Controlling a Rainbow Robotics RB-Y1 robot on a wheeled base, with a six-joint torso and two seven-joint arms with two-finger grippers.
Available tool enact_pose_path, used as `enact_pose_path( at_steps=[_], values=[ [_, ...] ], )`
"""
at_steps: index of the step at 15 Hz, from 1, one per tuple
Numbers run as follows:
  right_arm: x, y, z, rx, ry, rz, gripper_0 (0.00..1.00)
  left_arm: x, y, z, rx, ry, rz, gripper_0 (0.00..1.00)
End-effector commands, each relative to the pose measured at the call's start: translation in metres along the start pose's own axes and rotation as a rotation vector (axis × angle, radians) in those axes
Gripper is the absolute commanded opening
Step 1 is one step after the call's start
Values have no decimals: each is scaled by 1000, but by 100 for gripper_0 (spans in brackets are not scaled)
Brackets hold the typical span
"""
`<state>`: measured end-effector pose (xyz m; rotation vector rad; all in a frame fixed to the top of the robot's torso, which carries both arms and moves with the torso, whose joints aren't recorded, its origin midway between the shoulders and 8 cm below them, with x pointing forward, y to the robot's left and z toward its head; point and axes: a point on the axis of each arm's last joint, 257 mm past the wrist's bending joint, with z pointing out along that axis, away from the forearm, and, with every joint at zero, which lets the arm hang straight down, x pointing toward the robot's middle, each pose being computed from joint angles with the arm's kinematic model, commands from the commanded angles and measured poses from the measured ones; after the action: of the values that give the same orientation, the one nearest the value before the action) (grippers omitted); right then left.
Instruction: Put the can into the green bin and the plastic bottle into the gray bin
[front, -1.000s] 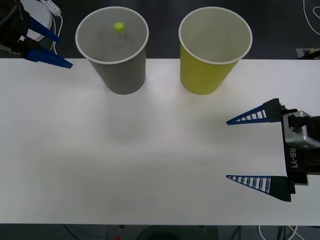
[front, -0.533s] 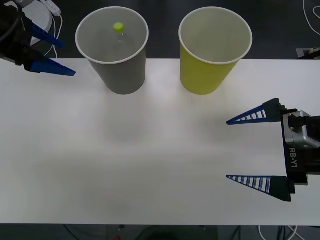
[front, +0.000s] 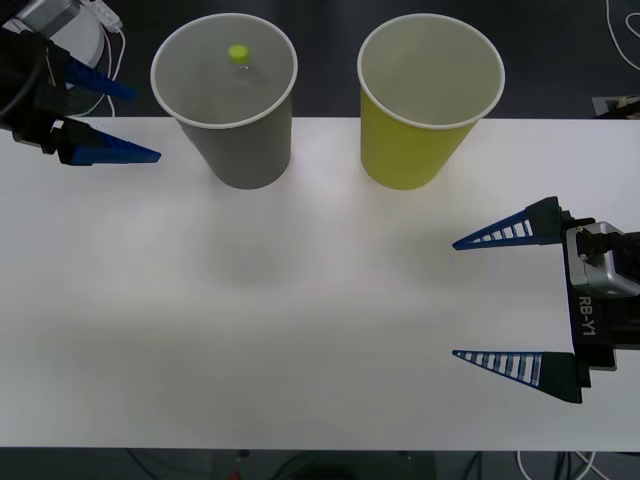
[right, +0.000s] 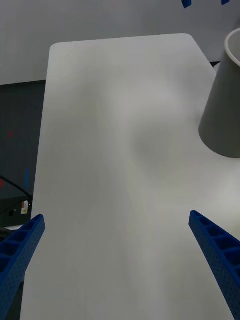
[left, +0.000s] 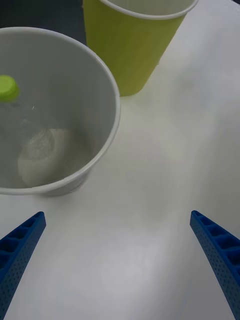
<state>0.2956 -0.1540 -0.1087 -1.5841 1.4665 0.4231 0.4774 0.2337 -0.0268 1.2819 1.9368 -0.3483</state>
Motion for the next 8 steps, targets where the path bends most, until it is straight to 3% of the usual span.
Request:
enact_pose_path(
  at_steps=[1,8],
  values=[
    [0,0,0,0,0,0,100,10,-10,0,-14,0,19,100],
    [0,0,0,0,0,0,100,32,-43,-7,-27,6,62,100]
  ],
)
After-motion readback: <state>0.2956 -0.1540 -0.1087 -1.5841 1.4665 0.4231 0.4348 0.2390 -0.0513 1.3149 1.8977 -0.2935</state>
